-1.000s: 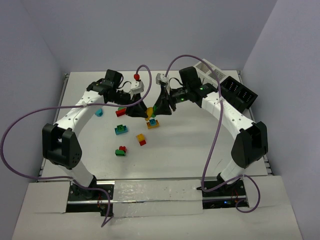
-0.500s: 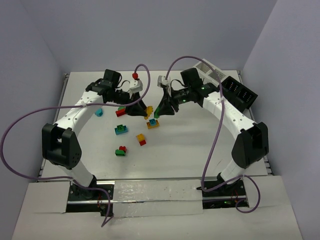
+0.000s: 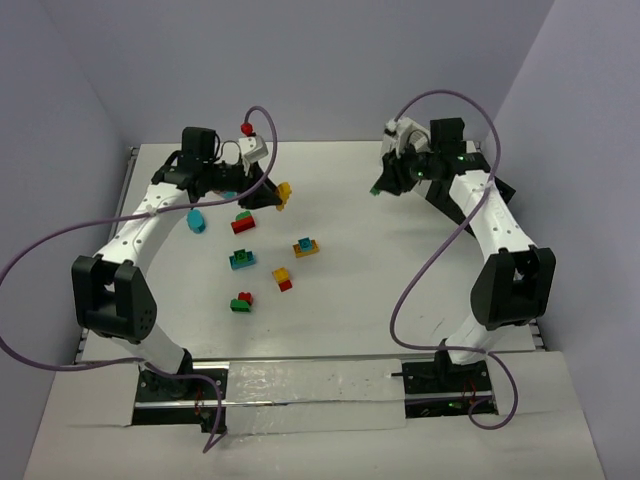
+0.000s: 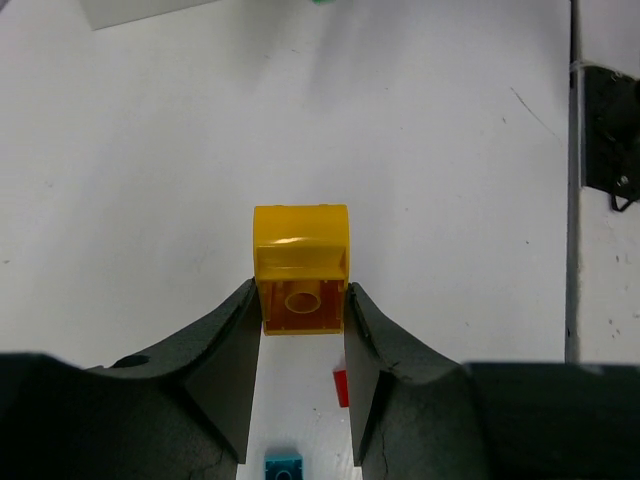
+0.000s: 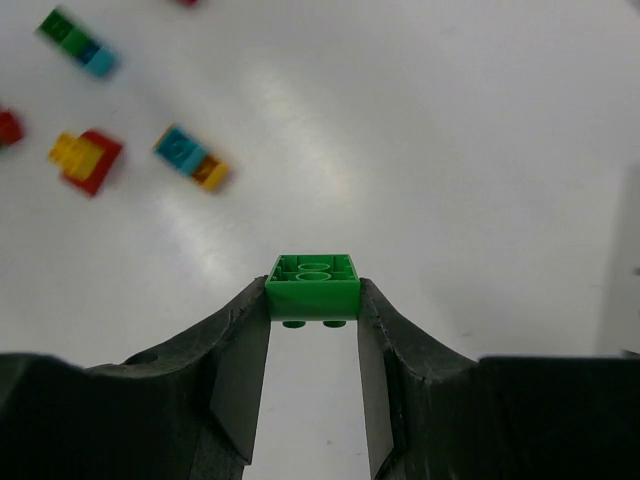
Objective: Sort the legos into containers by color
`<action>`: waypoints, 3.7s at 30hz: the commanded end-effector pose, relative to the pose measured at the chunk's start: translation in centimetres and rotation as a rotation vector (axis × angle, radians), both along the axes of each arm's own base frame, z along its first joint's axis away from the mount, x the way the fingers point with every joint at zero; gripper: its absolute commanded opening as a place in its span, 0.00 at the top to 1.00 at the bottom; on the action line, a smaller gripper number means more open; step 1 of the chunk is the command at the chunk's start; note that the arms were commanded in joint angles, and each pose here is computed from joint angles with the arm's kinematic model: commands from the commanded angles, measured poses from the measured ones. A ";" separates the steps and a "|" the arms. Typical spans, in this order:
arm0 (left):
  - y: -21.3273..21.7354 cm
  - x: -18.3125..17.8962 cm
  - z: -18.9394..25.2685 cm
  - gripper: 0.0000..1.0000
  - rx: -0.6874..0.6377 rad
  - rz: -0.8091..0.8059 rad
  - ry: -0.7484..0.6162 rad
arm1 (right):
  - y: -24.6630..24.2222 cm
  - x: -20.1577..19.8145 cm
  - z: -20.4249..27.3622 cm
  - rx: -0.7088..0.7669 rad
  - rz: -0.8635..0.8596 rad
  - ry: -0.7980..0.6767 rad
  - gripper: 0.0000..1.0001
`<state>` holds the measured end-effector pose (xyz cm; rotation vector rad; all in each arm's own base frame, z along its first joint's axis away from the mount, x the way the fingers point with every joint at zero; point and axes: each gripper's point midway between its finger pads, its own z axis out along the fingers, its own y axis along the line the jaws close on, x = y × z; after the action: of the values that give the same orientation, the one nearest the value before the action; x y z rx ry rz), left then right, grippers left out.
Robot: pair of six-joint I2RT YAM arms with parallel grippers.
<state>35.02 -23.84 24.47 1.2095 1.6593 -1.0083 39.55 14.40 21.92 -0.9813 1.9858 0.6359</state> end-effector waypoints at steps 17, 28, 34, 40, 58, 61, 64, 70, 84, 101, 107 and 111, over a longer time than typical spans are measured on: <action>0.0 5.9 3.6 1.00 -0.045 0.321 -0.042 | -18.0 17.7 3.7 -0.059 -0.873 -0.228 1.00; -0.1 6.8 2.7 1.00 -0.018 0.336 -0.013 | -19.1 19.7 0.9 -0.088 -0.910 -0.204 0.82; -0.1 6.9 2.8 1.00 -0.013 0.334 -0.019 | -19.2 19.4 0.2 -0.093 -0.921 -0.185 0.42; -0.4 6.3 3.0 1.00 -0.032 0.306 -0.031 | -16.6 17.8 4.1 0.025 -0.858 -0.189 0.10; -3.1 3.2 4.5 1.00 -0.028 0.268 -0.298 | 10.5 -0.4 9.0 0.488 -0.154 0.219 0.11; -3.4 2.8 4.7 1.00 -0.029 0.259 -0.315 | 12.1 -1.5 8.6 0.494 -0.112 0.255 0.12; -4.0 2.1 4.9 1.00 -0.027 0.242 -0.340 | 13.8 -2.3 8.9 0.509 -0.060 0.280 0.14; -4.6 1.2 4.5 1.00 -0.003 0.213 -0.362 | 15.9 -3.3 9.7 0.517 0.033 0.292 0.15; -5.5 0.5 5.2 0.99 -0.001 0.188 -0.392 | 17.1 -3.3 6.2 0.411 0.019 0.297 0.41; -4.5 1.5 4.4 0.28 0.040 0.310 -0.347 | 14.7 -0.1 7.2 0.415 -0.098 0.228 1.00; -1.0 3.4 5.8 0.01 -0.009 0.475 -0.186 | 4.0 7.5 7.5 0.354 -0.421 0.060 1.00; 0.0 4.3 5.9 0.01 -0.080 0.601 -0.068 | -3.8 12.8 7.7 0.274 -0.621 -0.095 1.00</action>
<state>38.96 -24.70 26.15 0.8326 1.7591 -0.5716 46.76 17.90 27.19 -0.2975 2.0236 0.7891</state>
